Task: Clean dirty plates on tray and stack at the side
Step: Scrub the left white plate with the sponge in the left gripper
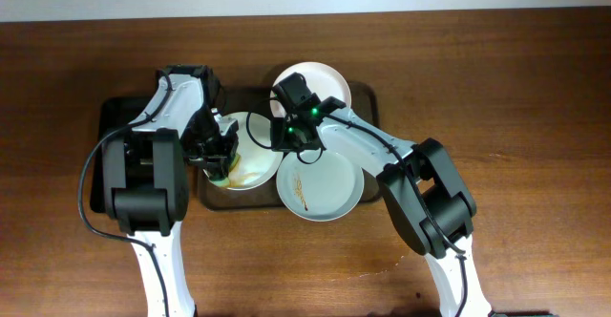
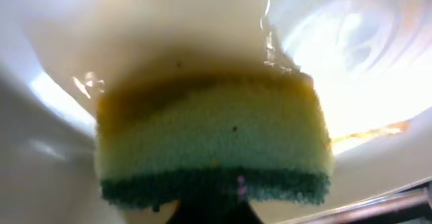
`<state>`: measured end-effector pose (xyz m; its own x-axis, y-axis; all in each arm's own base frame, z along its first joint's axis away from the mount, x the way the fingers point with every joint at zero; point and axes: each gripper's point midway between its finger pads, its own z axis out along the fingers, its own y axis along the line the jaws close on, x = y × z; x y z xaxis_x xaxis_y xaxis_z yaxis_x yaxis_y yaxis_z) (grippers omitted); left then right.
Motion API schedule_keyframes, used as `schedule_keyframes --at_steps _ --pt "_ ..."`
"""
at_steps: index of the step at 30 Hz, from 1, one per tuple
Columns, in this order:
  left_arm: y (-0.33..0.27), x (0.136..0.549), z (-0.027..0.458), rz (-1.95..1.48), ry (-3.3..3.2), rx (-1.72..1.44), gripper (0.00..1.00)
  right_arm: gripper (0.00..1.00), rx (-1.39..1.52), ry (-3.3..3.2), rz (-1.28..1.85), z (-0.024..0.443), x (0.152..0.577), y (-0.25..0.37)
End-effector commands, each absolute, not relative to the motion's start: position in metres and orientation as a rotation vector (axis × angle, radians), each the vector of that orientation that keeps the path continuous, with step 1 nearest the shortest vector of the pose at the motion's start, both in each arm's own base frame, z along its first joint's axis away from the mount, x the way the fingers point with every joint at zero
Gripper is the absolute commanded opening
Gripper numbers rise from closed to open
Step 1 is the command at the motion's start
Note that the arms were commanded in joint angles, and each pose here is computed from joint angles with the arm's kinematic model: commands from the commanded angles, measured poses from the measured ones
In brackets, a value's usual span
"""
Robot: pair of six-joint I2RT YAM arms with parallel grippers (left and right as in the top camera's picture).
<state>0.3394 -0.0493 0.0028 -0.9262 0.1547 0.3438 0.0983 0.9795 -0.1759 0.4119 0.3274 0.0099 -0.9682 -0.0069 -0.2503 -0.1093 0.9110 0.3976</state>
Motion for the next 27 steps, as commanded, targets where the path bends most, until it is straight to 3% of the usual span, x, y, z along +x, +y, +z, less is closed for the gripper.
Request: schedule_keyframes --at_steps 1,4,6,7,10,11,12,15,17,19,21,23,25,27 --pt "-0.046 0.379 -0.039 0.180 -2.923 -0.209 0.01 0.04 -0.055 2.831 0.574 0.002 0.420 0.319" --pt "-0.046 0.434 -0.062 0.149 -3.176 -0.115 0.01 0.04 -0.057 2.834 0.584 0.002 0.419 0.320" --pt "-0.038 0.450 -0.063 0.046 -3.247 -0.104 0.01 0.04 -0.057 2.834 0.584 0.002 0.419 0.320" --pt "-0.039 0.446 -0.062 0.037 -3.230 -0.110 0.01 0.04 -0.057 2.834 0.584 0.002 0.419 0.320" --pt "-0.039 0.373 -0.058 0.048 -2.932 -0.103 0.01 0.04 -0.058 2.835 0.587 0.003 0.418 0.320" --pt "-0.048 0.349 -0.051 0.145 -2.825 -0.173 0.01 0.04 -0.059 2.832 0.589 0.003 0.419 0.321" --pt "-0.079 0.336 -0.041 0.450 -2.748 -0.366 0.01 0.04 -0.059 2.831 0.590 0.003 0.419 0.321" --pt "-0.113 0.377 -0.040 0.741 -2.884 -0.385 0.01 0.04 -0.059 2.832 0.590 0.003 0.419 0.321" --pt "-0.096 0.404 -0.052 0.560 -3.015 -0.187 0.01 0.04 -0.059 2.832 0.589 0.003 0.419 0.321" --pt "-0.041 0.424 -0.064 0.061 -3.135 0.142 0.01 0.04 -0.059 2.832 0.589 0.003 0.419 0.321" --pt "0.020 0.403 -0.054 -0.498 -3.041 0.320 0.01 0.04 -0.059 2.832 0.589 0.003 0.419 0.321" --pt "0.031 0.381 -0.047 -0.591 -2.938 0.276 0.01 0.04 -0.059 2.832 0.589 0.003 0.419 0.321" --pt "0.014 0.353 -0.046 -0.424 -2.835 0.146 0.01 0.04 -0.059 2.832 0.589 0.003 0.419 0.321" --pt "-0.048 0.349 -0.051 0.163 -2.822 -0.203 0.01 0.04 -0.059 2.832 0.589 0.003 0.419 0.321"
